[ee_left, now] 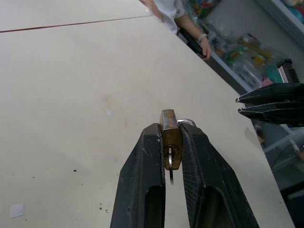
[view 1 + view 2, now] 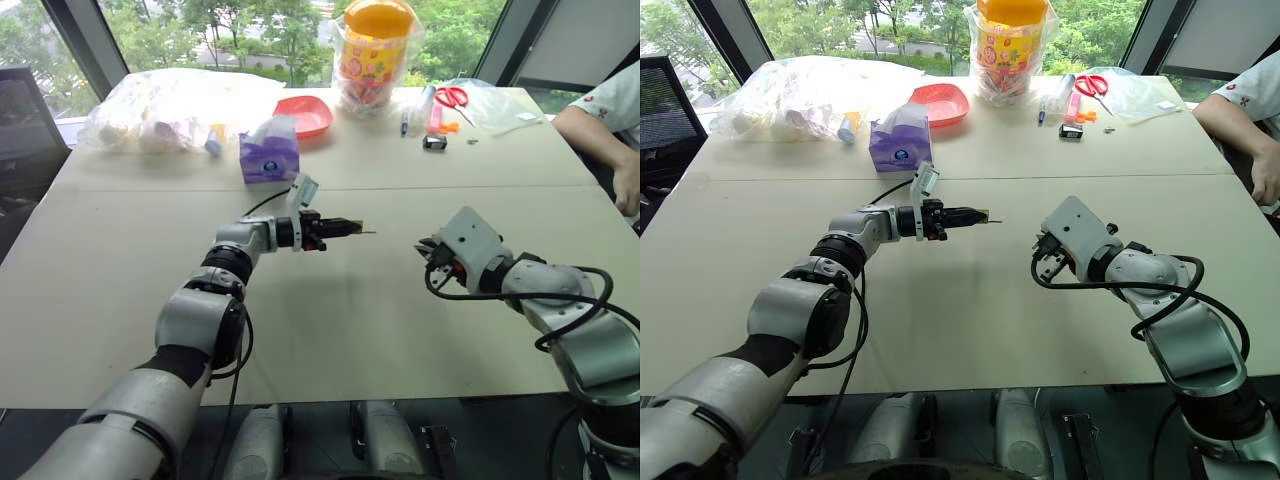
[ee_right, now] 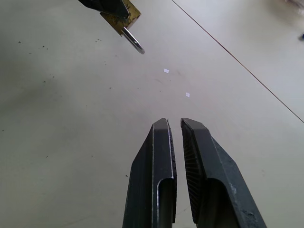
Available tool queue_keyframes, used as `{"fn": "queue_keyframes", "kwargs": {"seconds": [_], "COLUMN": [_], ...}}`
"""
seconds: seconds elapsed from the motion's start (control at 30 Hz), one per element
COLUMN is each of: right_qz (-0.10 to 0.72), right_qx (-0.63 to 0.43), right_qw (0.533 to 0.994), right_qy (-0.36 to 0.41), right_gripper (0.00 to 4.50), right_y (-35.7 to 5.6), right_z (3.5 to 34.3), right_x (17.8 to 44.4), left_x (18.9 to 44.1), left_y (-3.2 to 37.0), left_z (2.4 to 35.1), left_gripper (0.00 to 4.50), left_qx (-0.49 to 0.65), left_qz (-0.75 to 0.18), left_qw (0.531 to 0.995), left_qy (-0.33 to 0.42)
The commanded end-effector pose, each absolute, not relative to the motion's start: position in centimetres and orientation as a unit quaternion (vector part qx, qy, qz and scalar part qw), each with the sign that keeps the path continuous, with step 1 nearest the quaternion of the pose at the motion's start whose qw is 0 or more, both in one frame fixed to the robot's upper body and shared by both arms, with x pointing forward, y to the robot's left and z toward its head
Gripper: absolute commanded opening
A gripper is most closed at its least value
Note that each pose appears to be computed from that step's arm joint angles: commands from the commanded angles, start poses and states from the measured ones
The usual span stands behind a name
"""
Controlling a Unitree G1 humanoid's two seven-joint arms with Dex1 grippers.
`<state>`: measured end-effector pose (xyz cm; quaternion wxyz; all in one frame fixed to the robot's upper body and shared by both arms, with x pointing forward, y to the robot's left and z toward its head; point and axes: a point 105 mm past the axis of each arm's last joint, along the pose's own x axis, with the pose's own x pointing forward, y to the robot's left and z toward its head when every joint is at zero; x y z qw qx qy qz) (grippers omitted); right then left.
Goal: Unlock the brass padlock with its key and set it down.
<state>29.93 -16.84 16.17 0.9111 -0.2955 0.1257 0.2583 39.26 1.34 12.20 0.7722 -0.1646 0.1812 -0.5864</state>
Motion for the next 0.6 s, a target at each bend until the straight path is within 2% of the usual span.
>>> {"fn": "queue_keyframes", "kwargs": {"seconds": [0.03,0.1,0.17,0.2,0.3,0.43,0.6], "right_qz": [0.262,0.263,0.263,0.264,0.264,0.264,0.258], "right_qx": [-0.310,-0.310,-0.309,-0.308,-0.306,-0.305,-0.301], "right_qw": [0.909,0.909,0.909,0.909,0.909,0.909,0.911], "right_qy": [0.096,0.097,0.097,0.098,0.100,0.106,0.113], "right_gripper": [0.38,0.38,0.35,0.35,0.35,0.35,0.35], "right_y": [-16.2,-16.1,-16.0,-15.9,-15.9,-16.1,-16.7], "right_z": [17.6,17.6,17.5,17.4,17.2,16.9,16.5], "right_x": [29.6,29.6,29.6,29.5,29.5,29.4,29.1], "left_x": [39.5,39.6,39.6,39.6,39.6,41.0,42.0], "left_y": [0.6,0.6,0.6,0.7,1.1,2.9,6.2], "left_z": [13.2,12.8,12.3,12.1,11.7,11.6,14.9], "left_gripper": [0.00,0.00,1.01,1.28,2.50,4.00,4.00], "left_qx": [-0.168,-0.161,-0.152,-0.149,-0.141,-0.068,-0.016], "left_qz": [-0.588,-0.581,-0.578,-0.576,-0.570,-0.534,-0.532], "left_qw": [0.773,0.777,0.780,0.781,0.786,0.823,0.840], "left_qy": [0.172,0.180,0.187,0.190,0.195,0.178,0.104]}}
